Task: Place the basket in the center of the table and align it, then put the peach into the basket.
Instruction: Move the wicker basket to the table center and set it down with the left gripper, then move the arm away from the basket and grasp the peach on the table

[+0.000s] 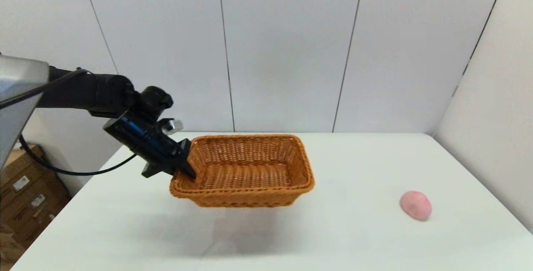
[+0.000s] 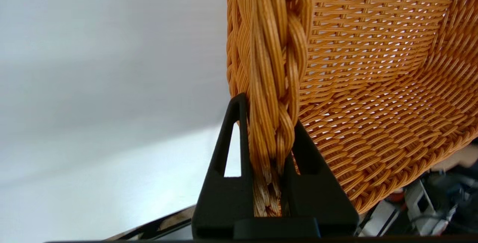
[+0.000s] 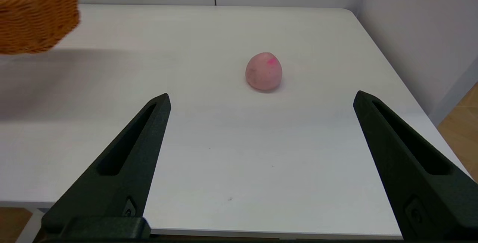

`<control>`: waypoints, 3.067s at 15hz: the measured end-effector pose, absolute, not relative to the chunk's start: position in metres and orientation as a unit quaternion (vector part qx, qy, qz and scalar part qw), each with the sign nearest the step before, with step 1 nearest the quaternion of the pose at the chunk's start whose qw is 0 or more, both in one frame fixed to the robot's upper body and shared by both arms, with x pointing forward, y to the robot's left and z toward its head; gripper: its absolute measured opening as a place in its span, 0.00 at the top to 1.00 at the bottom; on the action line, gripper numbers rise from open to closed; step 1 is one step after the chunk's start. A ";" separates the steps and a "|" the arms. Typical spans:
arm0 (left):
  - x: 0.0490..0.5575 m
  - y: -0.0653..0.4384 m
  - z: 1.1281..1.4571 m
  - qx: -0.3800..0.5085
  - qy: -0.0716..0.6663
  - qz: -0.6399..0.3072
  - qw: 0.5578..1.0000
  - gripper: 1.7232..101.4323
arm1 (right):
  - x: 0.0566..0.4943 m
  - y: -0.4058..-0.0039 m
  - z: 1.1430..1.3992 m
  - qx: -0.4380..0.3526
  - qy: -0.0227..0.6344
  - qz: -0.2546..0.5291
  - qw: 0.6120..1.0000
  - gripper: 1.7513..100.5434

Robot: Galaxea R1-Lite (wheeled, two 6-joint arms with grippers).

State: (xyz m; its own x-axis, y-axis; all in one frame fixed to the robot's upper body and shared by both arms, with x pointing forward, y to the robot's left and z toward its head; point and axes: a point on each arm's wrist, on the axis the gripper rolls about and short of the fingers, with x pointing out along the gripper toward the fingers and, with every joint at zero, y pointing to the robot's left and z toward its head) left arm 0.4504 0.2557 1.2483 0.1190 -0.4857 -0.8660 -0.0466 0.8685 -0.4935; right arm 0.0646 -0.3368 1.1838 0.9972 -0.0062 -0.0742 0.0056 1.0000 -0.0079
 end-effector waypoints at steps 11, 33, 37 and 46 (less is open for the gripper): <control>0.458 0.170 1.202 -0.155 0.687 -0.164 0.691 0.88 | 0.065 -0.337 1.184 -0.004 0.038 -0.003 0.999 0.03; 0.442 0.144 1.204 -0.112 0.683 -0.126 0.711 0.67 | 0.065 -0.337 1.183 -0.003 0.039 -0.004 0.999 0.03; 0.442 0.139 1.199 -0.105 0.687 -0.124 0.709 0.42 | 0.065 -0.337 1.183 -0.003 0.039 -0.004 0.999 0.03; 0.429 0.189 1.301 -0.118 0.579 -0.120 0.798 0.16 | 0.065 -0.337 1.184 -0.002 0.037 -0.006 0.999 0.03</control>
